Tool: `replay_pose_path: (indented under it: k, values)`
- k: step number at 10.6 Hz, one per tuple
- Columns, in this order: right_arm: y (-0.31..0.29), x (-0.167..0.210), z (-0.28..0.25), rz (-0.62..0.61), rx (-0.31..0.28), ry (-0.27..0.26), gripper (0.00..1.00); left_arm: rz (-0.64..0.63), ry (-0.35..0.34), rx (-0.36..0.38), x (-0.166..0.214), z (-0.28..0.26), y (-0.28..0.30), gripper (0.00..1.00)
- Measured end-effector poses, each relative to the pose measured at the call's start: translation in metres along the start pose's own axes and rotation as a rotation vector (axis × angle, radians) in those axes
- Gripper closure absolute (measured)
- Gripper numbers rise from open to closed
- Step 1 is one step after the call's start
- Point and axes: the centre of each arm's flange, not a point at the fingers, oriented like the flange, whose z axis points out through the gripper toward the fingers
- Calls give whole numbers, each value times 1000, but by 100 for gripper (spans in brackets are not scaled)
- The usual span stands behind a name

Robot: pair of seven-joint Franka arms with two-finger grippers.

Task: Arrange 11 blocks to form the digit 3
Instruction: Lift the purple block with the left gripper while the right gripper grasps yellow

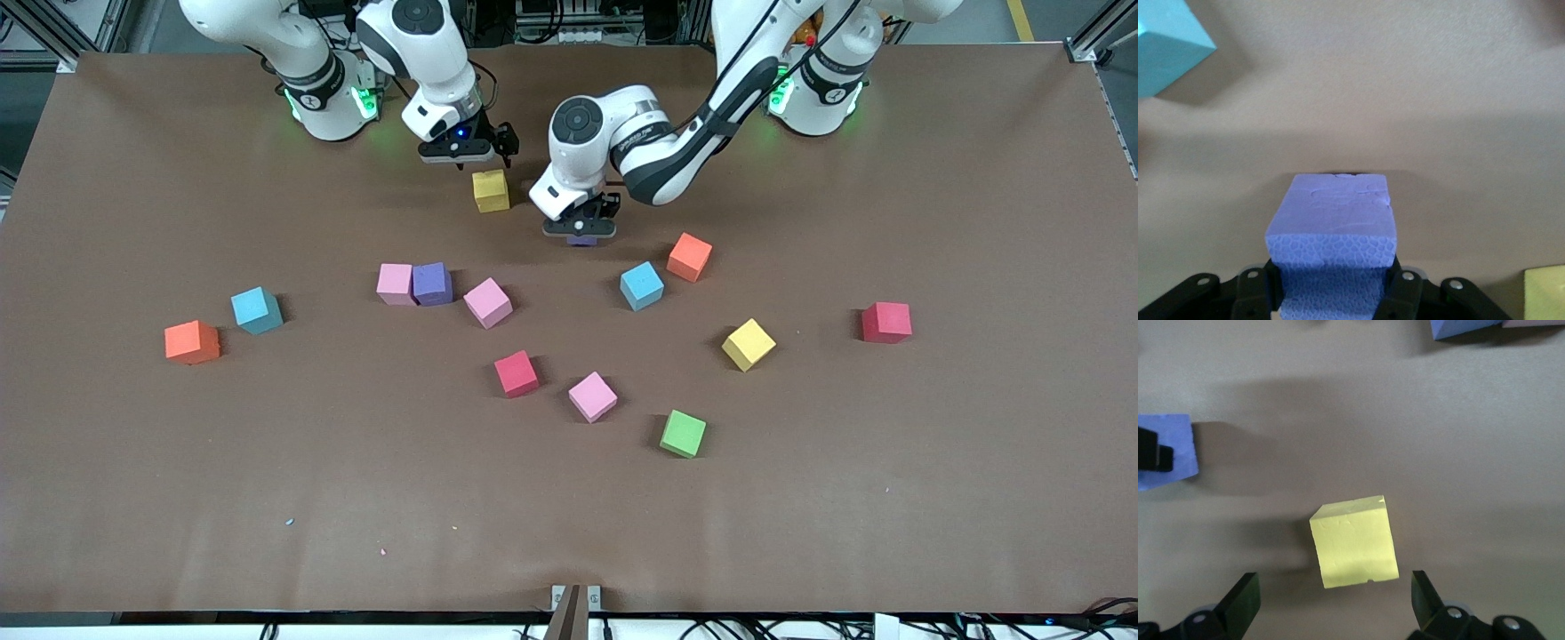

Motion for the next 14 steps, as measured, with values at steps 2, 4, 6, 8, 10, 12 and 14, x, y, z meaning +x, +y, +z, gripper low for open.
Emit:
replay_pose_path:
  k: [2,4,6,8,10,12,14]
  values:
    - [5,-7,14,-22,3,11,0,4,-14,3,-4,8,7,45]
    - [5,-10,22,-64,-13,17,0,13,-29,26,-9,14,7,45]
    - [5,-12,26,-96,-22,24,0,31,-42,56,-11,16,5,45]
    - [5,-14,34,-124,-21,32,0,33,-42,59,-10,15,5,45]
    - [7,-16,46,-128,-19,27,0,36,-43,60,-11,16,6,45]
    - [10,-18,59,-131,-35,11,0,39,-42,54,-10,17,11,45]
    - [12,-20,69,-132,-40,2,0,39,-49,52,-9,20,16,45]
